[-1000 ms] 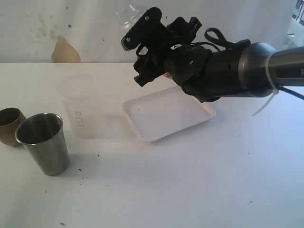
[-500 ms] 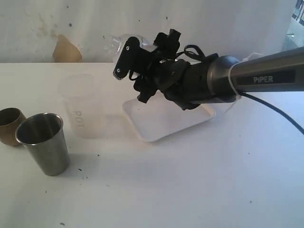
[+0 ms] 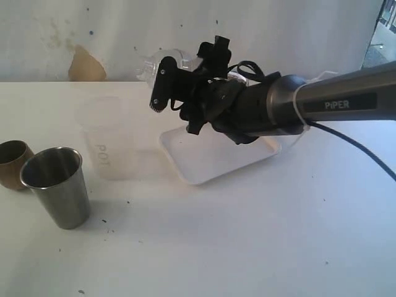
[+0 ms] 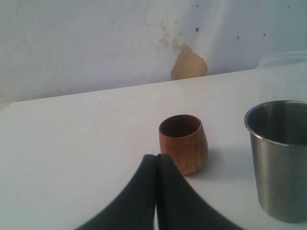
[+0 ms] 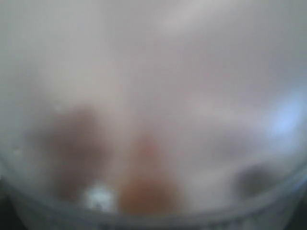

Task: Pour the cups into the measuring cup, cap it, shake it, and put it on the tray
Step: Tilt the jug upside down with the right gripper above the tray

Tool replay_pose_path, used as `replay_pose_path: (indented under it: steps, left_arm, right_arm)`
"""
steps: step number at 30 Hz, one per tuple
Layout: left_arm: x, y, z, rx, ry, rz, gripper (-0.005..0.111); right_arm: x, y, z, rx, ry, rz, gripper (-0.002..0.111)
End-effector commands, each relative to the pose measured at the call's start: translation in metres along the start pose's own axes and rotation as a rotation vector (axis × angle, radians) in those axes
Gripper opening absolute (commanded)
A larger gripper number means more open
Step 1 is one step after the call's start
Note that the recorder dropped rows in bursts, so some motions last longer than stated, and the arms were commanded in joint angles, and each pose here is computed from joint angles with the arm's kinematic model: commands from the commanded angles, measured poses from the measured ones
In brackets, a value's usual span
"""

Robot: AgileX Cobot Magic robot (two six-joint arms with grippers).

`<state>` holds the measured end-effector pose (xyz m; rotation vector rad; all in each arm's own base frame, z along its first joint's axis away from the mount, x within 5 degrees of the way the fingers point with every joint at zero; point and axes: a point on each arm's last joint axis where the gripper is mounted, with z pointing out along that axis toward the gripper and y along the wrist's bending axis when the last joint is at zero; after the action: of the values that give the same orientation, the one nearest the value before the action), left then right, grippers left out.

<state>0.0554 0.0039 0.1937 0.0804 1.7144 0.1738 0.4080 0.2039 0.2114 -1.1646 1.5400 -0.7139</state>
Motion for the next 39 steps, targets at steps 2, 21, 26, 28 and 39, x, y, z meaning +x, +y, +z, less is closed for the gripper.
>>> replay_pose_path:
  steps: [2, 21, 26, 28, 39]
  left_arm:
    - [0.002, 0.0, 0.0, 0.001, 0.003, 0.0, 0.0]
    - [0.002, 0.0, 0.0, 0.001, 0.003, 0.0, 0.0]
    - [0.002, 0.0, 0.0, 0.001, 0.003, 0.0, 0.0]
    - [0.002, 0.0, 0.0, 0.001, 0.003, 0.0, 0.0]
    - [0.002, 0.0, 0.0, 0.001, 0.003, 0.0, 0.0]
  right_arm:
    - [-0.009, -0.012, -0.005, 0.064, -0.02, -0.029, 0.0]
    - [-0.024, -0.007, -0.008, 0.092, -0.047, -0.15, 0.0]
    - [-0.024, -0.005, -0.005, 0.093, -0.043, -0.16, 0.0]
    - [-0.023, -0.001, -0.003, 0.089, -0.041, -0.189, 0.0]
    - [-0.017, 0.015, 0.008, 0.111, -0.013, -0.266, 0.0]
